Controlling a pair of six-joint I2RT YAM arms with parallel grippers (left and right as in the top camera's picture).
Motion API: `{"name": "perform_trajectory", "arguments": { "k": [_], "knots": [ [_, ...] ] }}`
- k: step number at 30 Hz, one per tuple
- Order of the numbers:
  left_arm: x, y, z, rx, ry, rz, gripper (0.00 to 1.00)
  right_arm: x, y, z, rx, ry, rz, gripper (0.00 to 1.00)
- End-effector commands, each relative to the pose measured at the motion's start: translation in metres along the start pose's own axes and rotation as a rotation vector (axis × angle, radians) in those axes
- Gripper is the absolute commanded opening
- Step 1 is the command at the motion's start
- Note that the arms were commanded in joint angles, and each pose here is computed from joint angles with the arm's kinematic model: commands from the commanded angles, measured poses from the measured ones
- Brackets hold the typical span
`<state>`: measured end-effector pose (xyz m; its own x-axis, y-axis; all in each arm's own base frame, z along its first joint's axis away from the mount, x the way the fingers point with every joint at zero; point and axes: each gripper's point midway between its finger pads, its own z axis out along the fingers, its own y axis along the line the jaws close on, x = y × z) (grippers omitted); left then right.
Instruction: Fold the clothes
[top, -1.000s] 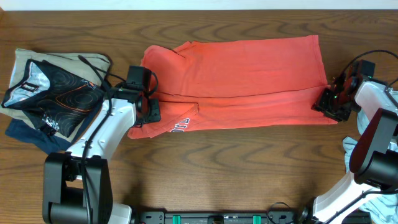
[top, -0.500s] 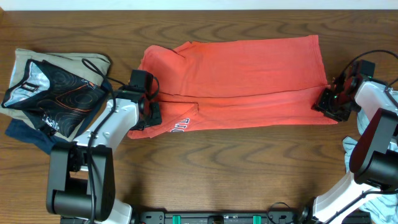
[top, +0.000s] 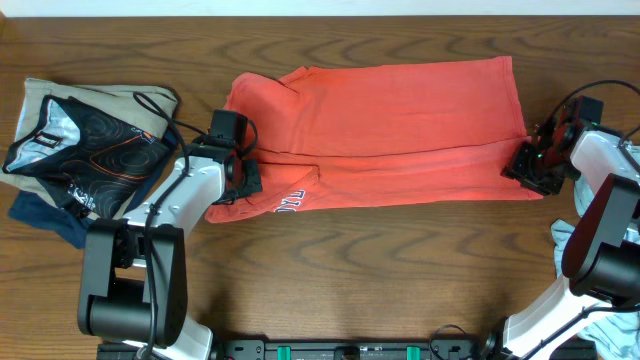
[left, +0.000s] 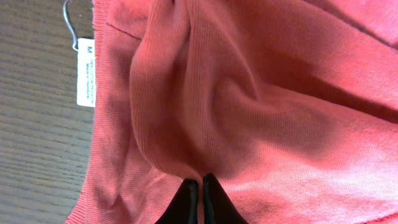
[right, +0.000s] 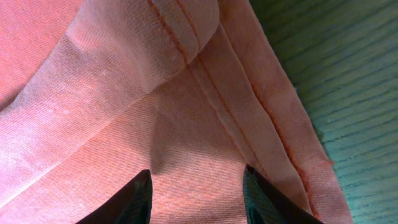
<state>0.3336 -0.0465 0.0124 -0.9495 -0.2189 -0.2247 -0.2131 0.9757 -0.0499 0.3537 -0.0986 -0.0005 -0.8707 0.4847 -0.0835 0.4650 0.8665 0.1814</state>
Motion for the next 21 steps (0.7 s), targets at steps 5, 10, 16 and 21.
{"name": "perform_trajectory", "arguments": {
  "k": [5, 10, 16, 21],
  "knots": [
    [-0.03, 0.003, -0.016, 0.0, -0.058, 0.005, 0.29, 0.017, -0.015, 0.019, 0.068, 0.072, 0.008, 0.47],
    [-0.02, 0.024, -0.014, -0.107, -0.032, 0.005, 0.33, 0.017, -0.015, 0.019, 0.067, 0.072, 0.008, 0.47],
    [-0.012, 0.023, -0.014, -0.098, 0.004, 0.007, 0.33, 0.017, -0.015, 0.019, 0.067, 0.072, 0.008, 0.47],
    [-0.013, 0.021, -0.013, -0.087, 0.001, 0.006, 0.33, 0.017, -0.015, 0.019, 0.068, 0.071, 0.008, 0.47]
  ]
}}
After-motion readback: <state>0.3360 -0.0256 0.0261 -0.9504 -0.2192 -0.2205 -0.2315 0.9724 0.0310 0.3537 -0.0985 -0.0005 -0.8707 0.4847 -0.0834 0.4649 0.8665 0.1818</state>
